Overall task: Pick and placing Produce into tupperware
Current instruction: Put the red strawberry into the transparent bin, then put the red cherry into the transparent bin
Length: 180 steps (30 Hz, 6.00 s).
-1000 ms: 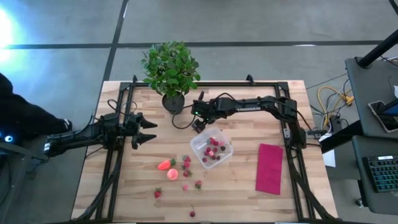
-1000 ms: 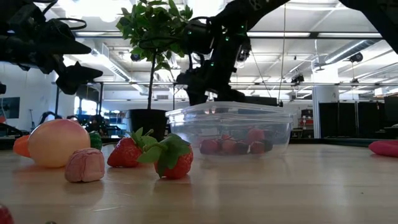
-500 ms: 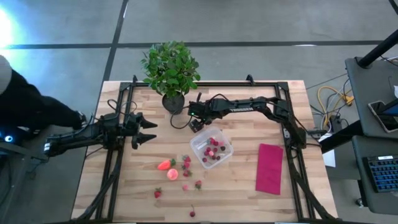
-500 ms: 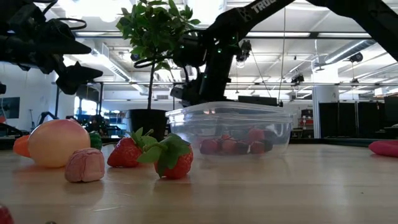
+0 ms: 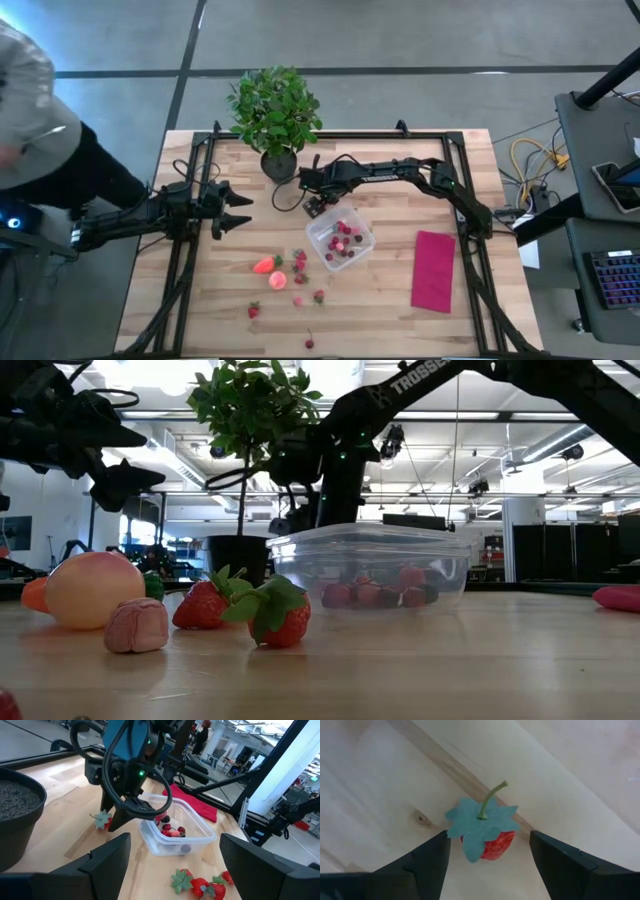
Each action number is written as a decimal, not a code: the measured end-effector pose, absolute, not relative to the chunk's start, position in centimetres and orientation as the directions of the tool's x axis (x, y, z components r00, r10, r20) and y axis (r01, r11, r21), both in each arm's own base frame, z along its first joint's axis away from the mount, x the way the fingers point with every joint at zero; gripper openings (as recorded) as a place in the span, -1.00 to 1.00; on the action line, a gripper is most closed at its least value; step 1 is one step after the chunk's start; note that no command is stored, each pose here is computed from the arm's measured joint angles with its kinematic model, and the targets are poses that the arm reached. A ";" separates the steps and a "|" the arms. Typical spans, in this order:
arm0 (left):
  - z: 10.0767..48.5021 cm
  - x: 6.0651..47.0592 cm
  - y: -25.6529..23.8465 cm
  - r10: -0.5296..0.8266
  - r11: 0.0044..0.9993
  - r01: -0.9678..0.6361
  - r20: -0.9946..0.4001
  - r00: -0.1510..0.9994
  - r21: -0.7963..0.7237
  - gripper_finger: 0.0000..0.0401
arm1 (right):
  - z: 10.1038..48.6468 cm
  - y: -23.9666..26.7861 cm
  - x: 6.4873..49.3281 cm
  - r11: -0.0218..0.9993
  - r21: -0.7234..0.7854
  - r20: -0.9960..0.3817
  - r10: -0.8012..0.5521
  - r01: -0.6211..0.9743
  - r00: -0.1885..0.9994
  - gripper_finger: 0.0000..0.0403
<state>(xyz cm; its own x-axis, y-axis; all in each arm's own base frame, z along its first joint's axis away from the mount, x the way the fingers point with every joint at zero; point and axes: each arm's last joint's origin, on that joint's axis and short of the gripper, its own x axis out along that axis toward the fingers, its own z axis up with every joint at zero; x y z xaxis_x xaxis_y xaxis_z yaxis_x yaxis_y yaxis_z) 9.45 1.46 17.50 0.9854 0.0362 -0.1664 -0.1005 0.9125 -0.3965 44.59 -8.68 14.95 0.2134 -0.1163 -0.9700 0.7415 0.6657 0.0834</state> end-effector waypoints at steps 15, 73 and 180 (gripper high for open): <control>17.5 9.4 1.5 0.036 0.913 -0.100 -0.166 0.985 -0.396 0.46 | 15.0 -8.7 44.7 0.670 0.087 -0.966 -0.124 0.737 0.227 -0.23; 17.5 9.5 1.5 0.034 0.799 -0.124 -0.162 0.986 -0.589 0.46 | 27.8 6.3 39.3 0.714 0.164 -0.921 -0.137 0.681 0.366 0.41; 21.4 10.5 0.9 -0.250 0.835 0.165 -0.094 0.964 -0.526 0.46 | 16.9 -0.2 9.9 0.894 0.448 -0.016 0.012 -0.004 1.000 0.42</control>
